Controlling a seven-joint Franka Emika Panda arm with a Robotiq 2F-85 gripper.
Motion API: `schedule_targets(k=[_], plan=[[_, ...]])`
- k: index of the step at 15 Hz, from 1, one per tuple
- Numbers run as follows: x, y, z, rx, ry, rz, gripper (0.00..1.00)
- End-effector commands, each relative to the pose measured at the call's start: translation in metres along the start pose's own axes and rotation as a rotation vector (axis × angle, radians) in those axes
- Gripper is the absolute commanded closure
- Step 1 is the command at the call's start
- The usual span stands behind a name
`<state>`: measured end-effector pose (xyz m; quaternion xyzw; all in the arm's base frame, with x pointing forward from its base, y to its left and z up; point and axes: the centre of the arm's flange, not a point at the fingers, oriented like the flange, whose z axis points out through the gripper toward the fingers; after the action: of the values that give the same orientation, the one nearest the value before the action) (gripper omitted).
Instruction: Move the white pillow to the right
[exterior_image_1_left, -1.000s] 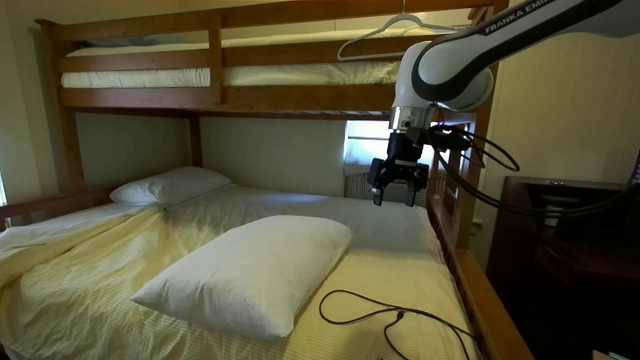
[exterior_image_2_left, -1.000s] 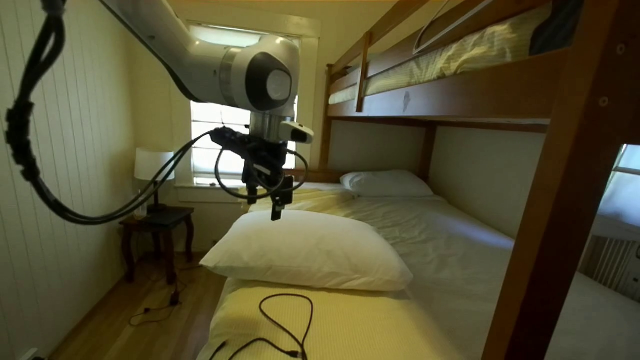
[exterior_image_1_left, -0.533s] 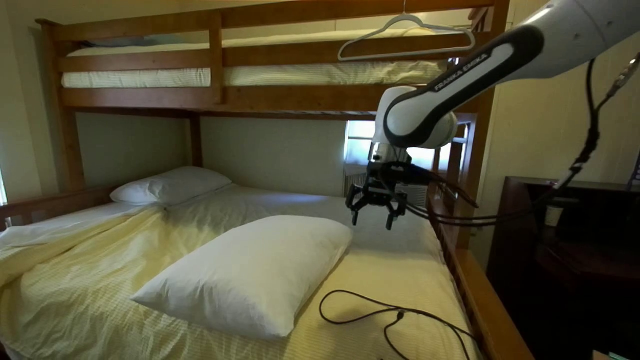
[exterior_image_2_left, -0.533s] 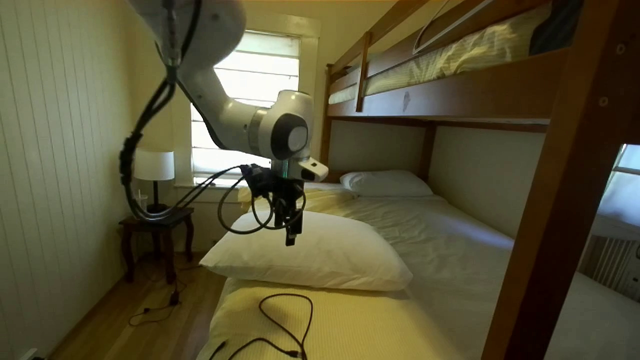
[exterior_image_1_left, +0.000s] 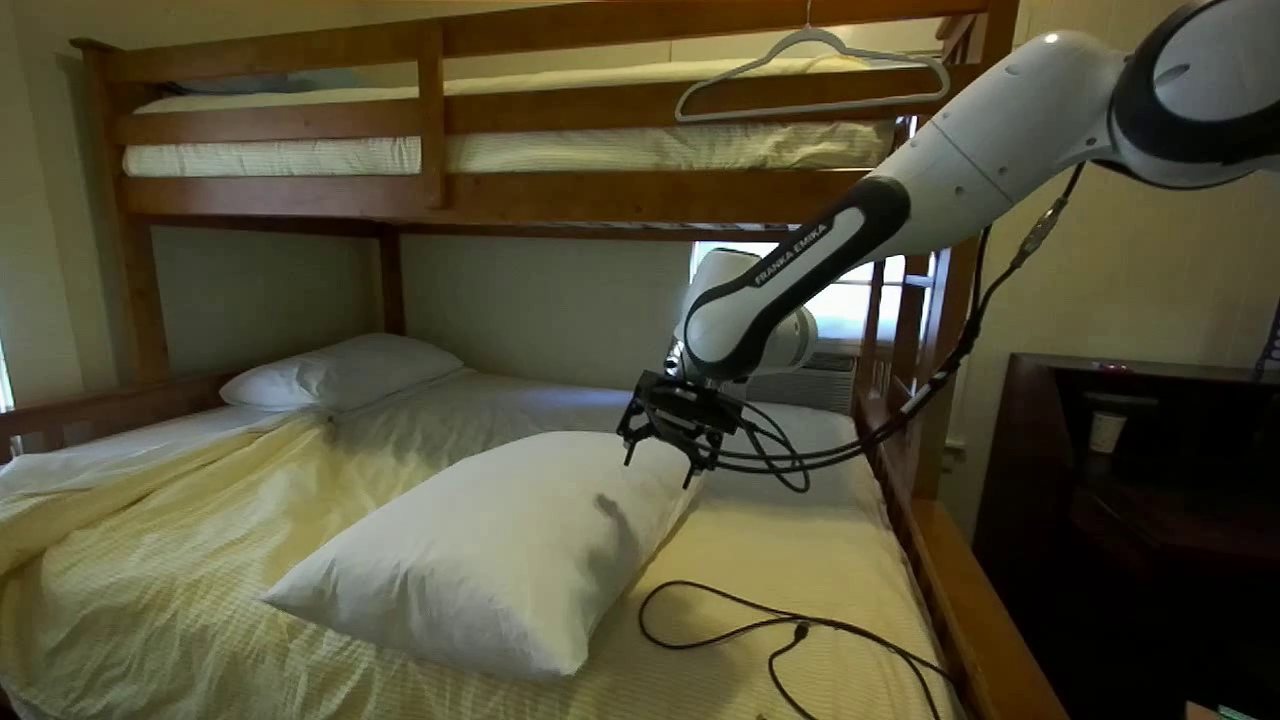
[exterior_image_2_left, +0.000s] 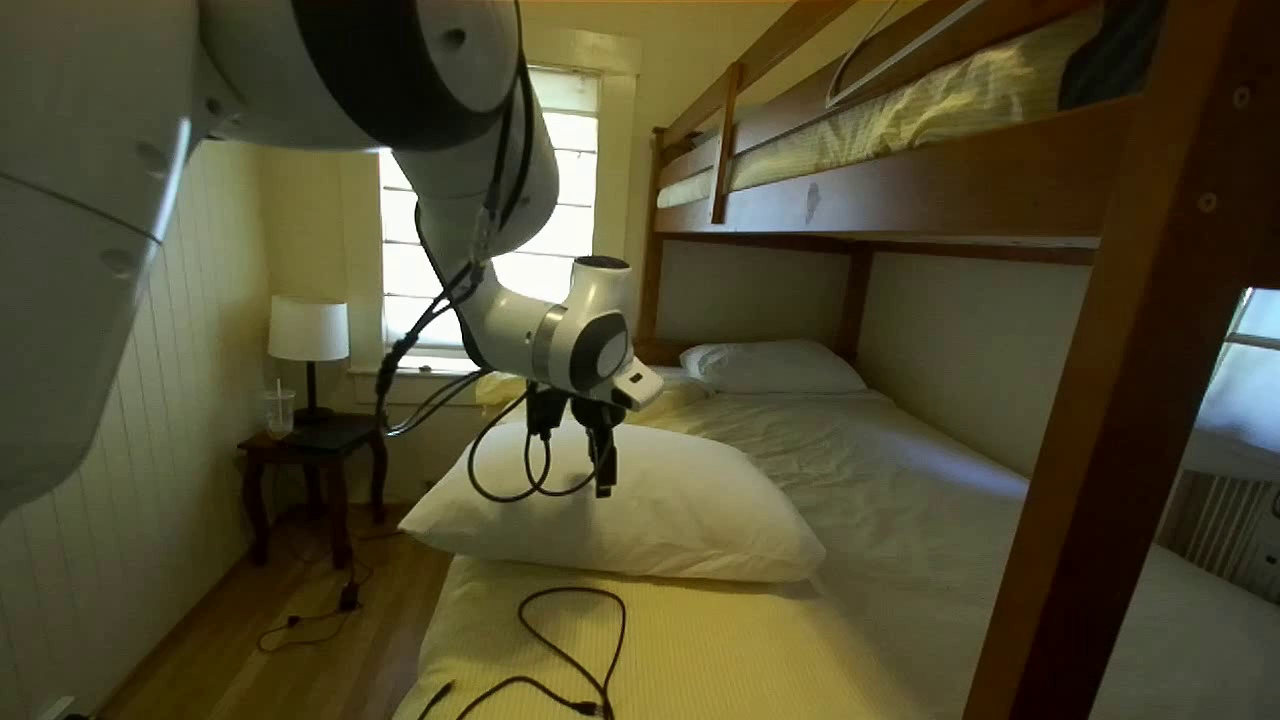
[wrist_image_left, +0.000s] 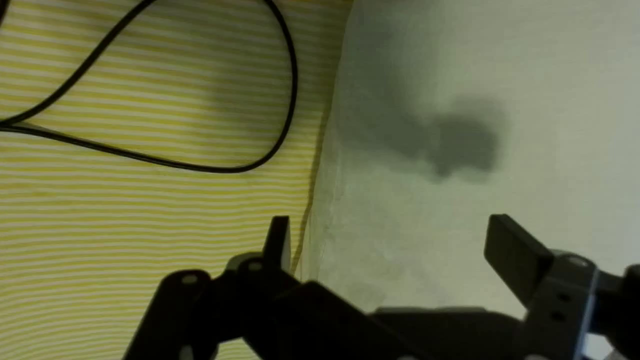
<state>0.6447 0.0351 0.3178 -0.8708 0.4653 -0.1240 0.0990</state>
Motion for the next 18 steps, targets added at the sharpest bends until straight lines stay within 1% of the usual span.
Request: schedule_targets(k=[1,3,4,5,6,9,12,13,14,15,16,17,18], plan=[[0.002,-0.003,0.003,0.002,0.001,0.003,0.0],[0.004,-0.005,0.003,0.006,0.005,0.005,0.0],[0.006,-0.004,0.01,0.009,0.019,0.026,0.0],[0.008,-0.004,0.018,0.028,0.036,0.046,0.0],[0.01,-0.005,0.022,0.034,0.034,0.062,0.0],[0.012,-0.007,0.038,0.092,0.033,0.097,0.0],[0.005,-0.008,0.058,0.156,0.03,0.127,0.0],[0.002,-0.008,0.062,0.162,0.02,0.137,0.01],[-0.001,-0.007,0.069,0.168,0.025,0.14,0.26],[-0.004,-0.006,0.073,0.17,0.02,0.142,0.26],[-0.006,-0.004,0.078,0.17,0.014,0.142,0.32],[-0.008,-0.001,0.084,0.161,0.005,0.131,0.4],[-0.011,0.002,0.089,0.15,0.0,0.123,0.47]])
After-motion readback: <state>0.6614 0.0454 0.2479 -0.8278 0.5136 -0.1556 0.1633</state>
